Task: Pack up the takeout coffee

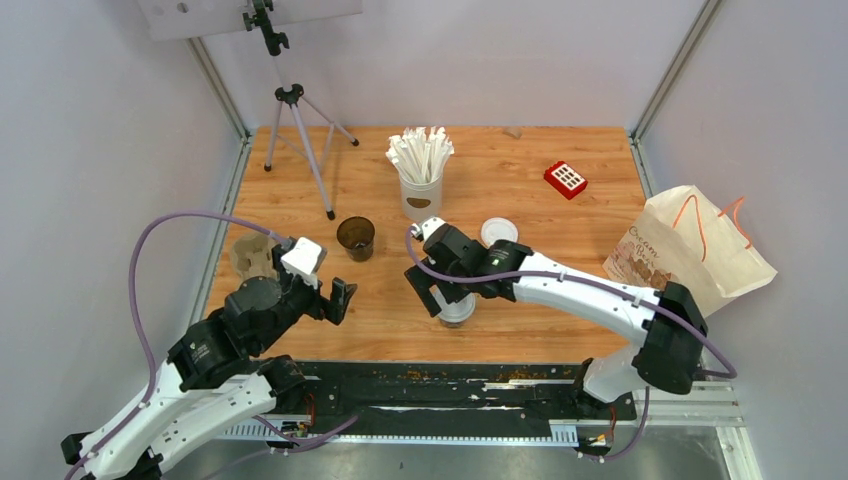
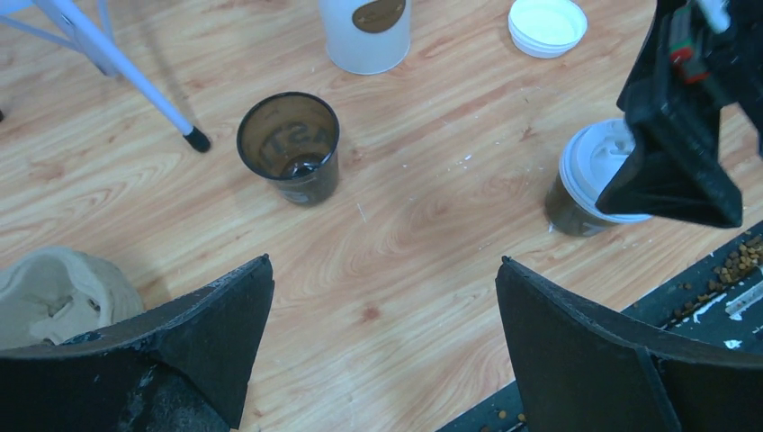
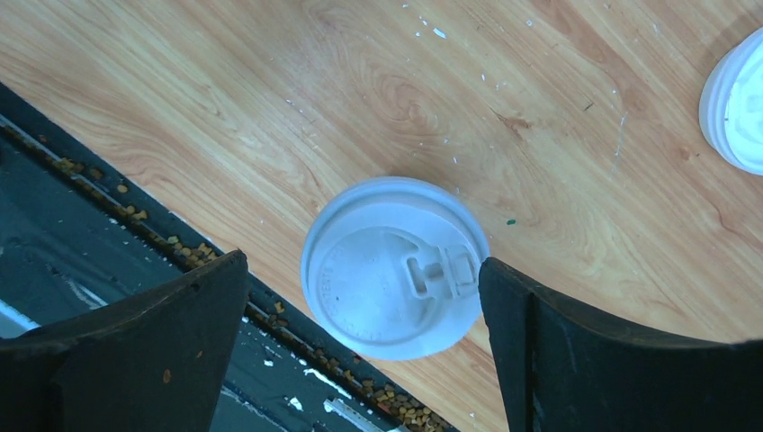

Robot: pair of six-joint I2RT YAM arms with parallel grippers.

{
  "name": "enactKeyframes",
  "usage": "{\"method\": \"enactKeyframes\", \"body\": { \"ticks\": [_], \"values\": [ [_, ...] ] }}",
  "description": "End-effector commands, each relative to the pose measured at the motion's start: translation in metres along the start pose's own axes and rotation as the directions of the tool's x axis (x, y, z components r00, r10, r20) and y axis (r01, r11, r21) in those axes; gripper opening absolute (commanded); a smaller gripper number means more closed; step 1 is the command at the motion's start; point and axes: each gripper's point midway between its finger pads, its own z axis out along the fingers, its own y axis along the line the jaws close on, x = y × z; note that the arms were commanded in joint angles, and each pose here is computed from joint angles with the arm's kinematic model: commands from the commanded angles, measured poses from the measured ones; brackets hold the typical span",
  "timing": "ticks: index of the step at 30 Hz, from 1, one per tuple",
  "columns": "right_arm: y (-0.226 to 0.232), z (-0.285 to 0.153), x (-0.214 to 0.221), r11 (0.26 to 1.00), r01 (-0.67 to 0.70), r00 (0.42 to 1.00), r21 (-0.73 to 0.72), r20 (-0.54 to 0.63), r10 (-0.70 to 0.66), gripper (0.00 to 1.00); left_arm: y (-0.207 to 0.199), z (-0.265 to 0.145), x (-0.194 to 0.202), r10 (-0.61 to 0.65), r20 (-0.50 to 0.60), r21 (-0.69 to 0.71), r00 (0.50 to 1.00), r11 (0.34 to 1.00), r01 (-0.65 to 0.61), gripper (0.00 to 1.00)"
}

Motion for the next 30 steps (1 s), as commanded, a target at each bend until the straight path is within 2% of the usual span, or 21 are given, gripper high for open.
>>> {"method": "enactKeyframes", "body": {
  "ticks": [1, 19, 30],
  "values": [
    [-0.001, 0.002, -0.012, 0.996, 0.022, 1.0, 0.081, 0.013, -0.023, 1.0, 0.002, 0.001, -0.015, 0.02, 0.056, -0.011, 0.998, 1.0, -0.019, 1.0],
    [-0.004, -0.001, 0.002, 0.996, 0.027, 0.999, 0.079, -0.019, -0.026, 1.0, 0.002, -0.002, -0.017, 0.014, 0.067, -0.002, 0.998, 1.0, -0.014, 1.0],
    [-0.009, 0.009, 0.016, 0.997, 0.009, 0.999, 0.073, -0.038, -0.006, 0.95, 0.001, 0.0, -0.015, 0.018, 0.058, -0.002, 0.998, 1.0, -0.018, 1.0]
  ]
}}
